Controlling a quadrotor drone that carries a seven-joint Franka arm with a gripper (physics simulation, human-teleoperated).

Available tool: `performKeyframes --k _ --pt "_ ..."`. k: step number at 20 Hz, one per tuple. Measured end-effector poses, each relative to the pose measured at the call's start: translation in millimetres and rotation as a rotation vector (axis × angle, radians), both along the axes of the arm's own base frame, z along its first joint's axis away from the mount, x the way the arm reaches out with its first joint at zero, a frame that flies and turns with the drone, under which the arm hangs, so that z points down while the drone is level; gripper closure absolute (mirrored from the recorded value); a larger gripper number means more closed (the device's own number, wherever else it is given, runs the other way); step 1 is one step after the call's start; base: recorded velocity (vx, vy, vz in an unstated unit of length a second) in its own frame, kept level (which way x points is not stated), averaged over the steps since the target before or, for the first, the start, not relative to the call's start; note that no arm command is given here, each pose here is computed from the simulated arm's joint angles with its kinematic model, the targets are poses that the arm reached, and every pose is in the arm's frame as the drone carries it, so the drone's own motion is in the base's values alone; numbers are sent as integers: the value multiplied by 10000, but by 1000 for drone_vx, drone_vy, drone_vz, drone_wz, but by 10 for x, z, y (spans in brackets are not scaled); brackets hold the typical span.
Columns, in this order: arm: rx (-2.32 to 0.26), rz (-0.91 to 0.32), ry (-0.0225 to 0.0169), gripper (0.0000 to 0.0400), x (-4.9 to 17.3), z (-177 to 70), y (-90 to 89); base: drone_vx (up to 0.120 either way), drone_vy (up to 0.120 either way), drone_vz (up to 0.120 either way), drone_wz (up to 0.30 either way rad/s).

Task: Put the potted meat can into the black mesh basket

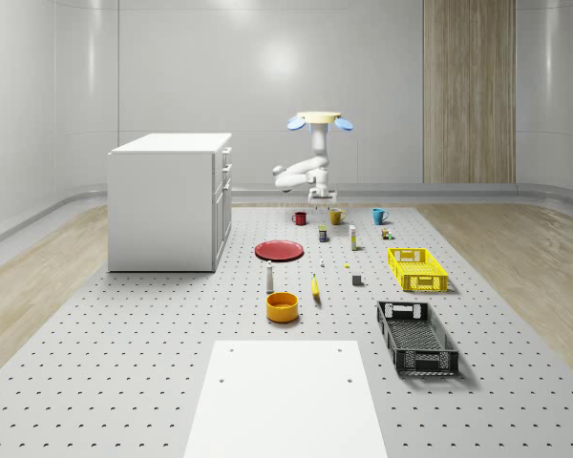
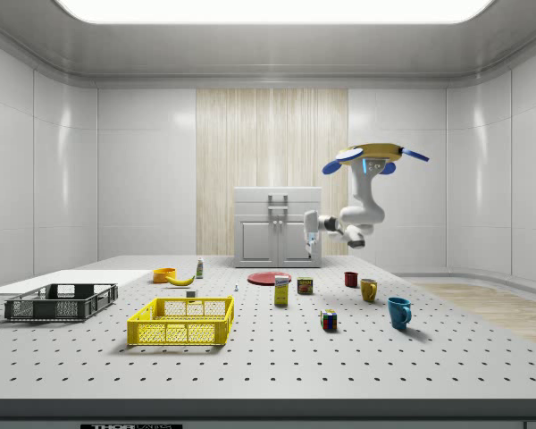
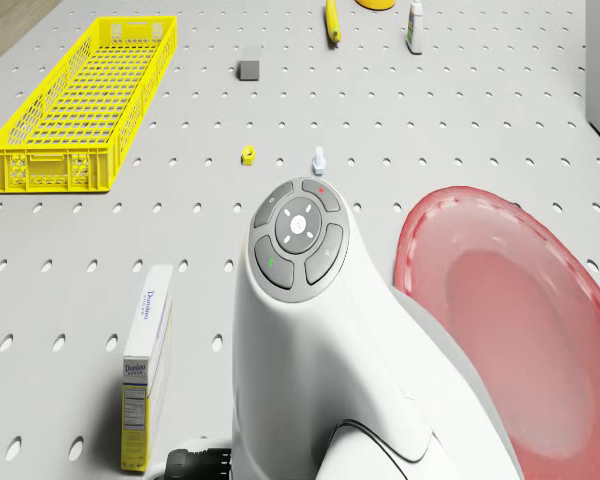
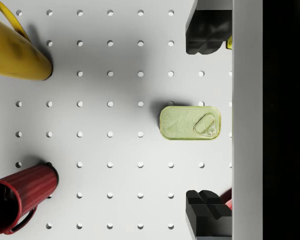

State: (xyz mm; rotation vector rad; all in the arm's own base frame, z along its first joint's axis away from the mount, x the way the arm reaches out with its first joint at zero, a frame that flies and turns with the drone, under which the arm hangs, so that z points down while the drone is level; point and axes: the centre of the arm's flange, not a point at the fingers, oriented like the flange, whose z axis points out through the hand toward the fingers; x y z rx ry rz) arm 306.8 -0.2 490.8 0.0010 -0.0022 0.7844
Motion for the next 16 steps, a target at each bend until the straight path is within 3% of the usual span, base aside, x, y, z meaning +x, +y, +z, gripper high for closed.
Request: performKeyframes --k 5,8,16 --pt "-2 1 0 0 0 0 0 0 0 -120 0" --pt "-2 1 1 0 0 0 0 120 0 -120 0" --pt "-3 3 1 0 0 0 0 25 0 -120 0"
